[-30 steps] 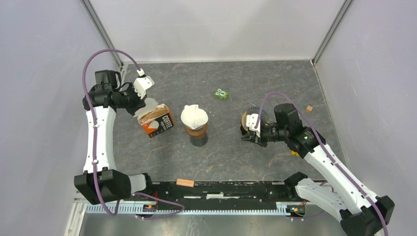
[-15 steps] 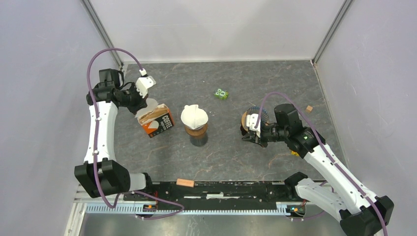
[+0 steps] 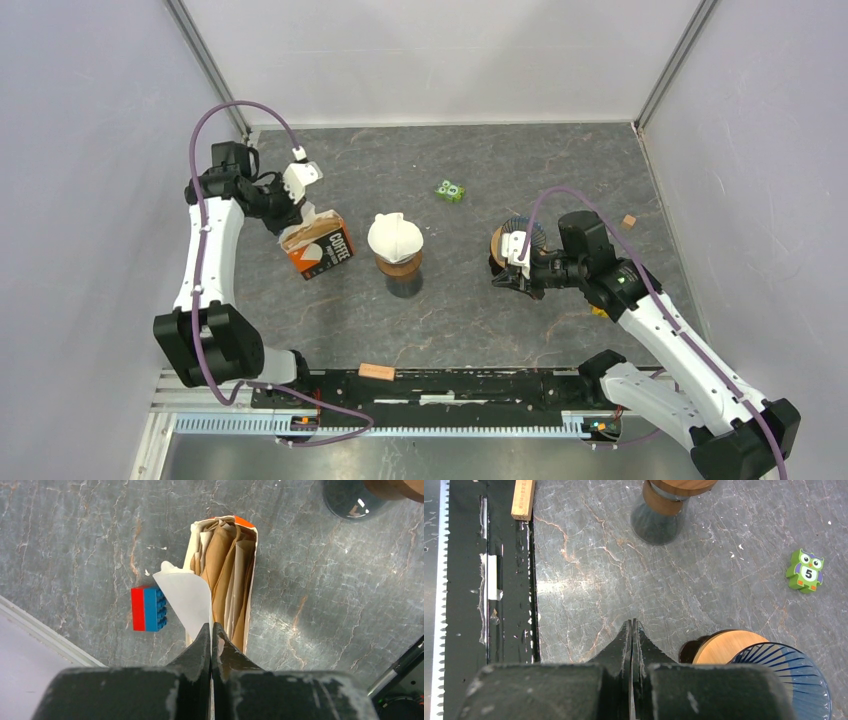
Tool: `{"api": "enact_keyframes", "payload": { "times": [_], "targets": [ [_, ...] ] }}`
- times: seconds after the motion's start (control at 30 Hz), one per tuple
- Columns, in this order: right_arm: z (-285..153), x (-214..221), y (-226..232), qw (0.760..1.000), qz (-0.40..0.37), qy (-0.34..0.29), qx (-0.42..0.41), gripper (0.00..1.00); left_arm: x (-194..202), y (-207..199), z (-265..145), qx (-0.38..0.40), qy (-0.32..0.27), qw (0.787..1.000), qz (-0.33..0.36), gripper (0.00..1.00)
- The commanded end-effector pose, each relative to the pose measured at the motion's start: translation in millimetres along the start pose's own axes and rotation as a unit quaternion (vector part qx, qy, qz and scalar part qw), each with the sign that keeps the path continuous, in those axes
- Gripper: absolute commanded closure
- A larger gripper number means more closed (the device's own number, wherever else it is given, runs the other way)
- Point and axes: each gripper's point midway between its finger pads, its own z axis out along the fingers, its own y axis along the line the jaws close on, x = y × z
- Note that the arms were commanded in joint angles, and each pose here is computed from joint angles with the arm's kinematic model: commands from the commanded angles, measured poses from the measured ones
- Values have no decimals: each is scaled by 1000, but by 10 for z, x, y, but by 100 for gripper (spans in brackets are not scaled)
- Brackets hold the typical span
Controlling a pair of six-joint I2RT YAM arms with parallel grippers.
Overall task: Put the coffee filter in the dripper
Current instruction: Place the coffee filter at the coffee filter holder.
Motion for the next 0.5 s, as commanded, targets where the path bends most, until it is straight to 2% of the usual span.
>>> {"api": "enact_keyframes", "payload": {
  "times": [0.0,0.23,0.43,0.47],
  "targets": [
    [1,-34,-17,1000,-6,-11,2,100,-16,-131,-6,36,-7,998,48,98],
    [6,-30,-16,1000,-4,-11,1,100,1,-329,-169,72,8,995,67,98],
    [2,-35,-5,1000,-6,-14,1,100,125,-289,-175,67,43,995,55,97],
    [2,-37,-1,1000,-5,-15,0,100,122,-258,-171,62,44,996,52,94]
  ]
}}
